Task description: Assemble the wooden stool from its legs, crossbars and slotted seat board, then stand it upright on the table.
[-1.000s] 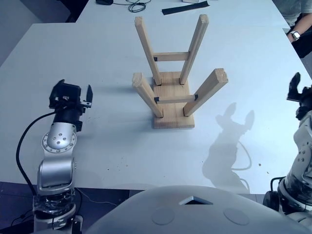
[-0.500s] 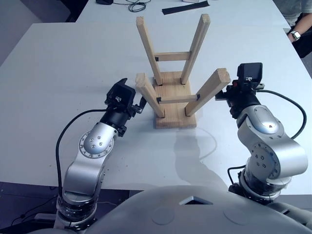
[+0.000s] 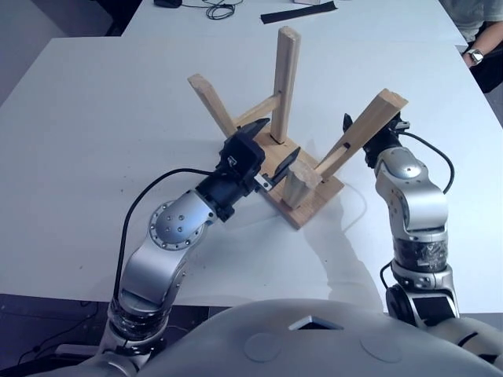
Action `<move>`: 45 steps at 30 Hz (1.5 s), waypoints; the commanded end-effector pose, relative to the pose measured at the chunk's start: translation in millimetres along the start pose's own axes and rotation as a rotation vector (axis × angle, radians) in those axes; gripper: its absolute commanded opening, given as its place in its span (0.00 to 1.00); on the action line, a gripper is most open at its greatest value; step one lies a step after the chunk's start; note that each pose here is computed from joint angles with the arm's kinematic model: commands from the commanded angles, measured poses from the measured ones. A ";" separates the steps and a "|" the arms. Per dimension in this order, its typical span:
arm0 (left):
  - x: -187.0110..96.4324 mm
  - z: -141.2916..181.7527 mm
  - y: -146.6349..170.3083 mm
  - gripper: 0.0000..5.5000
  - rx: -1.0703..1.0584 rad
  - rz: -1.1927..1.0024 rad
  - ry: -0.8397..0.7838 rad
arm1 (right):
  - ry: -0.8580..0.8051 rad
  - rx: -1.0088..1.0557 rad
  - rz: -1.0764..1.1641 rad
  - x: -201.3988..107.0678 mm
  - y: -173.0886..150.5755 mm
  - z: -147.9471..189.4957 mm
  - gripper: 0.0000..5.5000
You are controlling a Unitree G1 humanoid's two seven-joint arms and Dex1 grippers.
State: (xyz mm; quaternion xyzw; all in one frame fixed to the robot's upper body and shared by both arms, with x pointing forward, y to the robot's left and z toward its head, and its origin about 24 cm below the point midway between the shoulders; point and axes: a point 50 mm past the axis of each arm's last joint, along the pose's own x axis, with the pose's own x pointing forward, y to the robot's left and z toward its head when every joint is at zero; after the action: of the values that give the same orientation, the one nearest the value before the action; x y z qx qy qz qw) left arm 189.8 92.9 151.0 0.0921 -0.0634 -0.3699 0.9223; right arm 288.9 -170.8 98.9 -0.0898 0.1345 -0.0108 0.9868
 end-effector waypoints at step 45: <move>-28.5 -192.2 108.9 0.67 0.480 -0.211 0.478 | 0.241 -0.402 0.699 -75.1 13.3 -69.4 0.76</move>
State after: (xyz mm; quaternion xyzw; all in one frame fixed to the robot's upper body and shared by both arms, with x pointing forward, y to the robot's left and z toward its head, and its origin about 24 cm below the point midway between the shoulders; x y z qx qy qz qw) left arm 302.4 217.5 20.7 0.3985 0.0092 -0.3421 0.8509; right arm 193.2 -171.3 53.6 -0.2302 0.2784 0.3401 0.8682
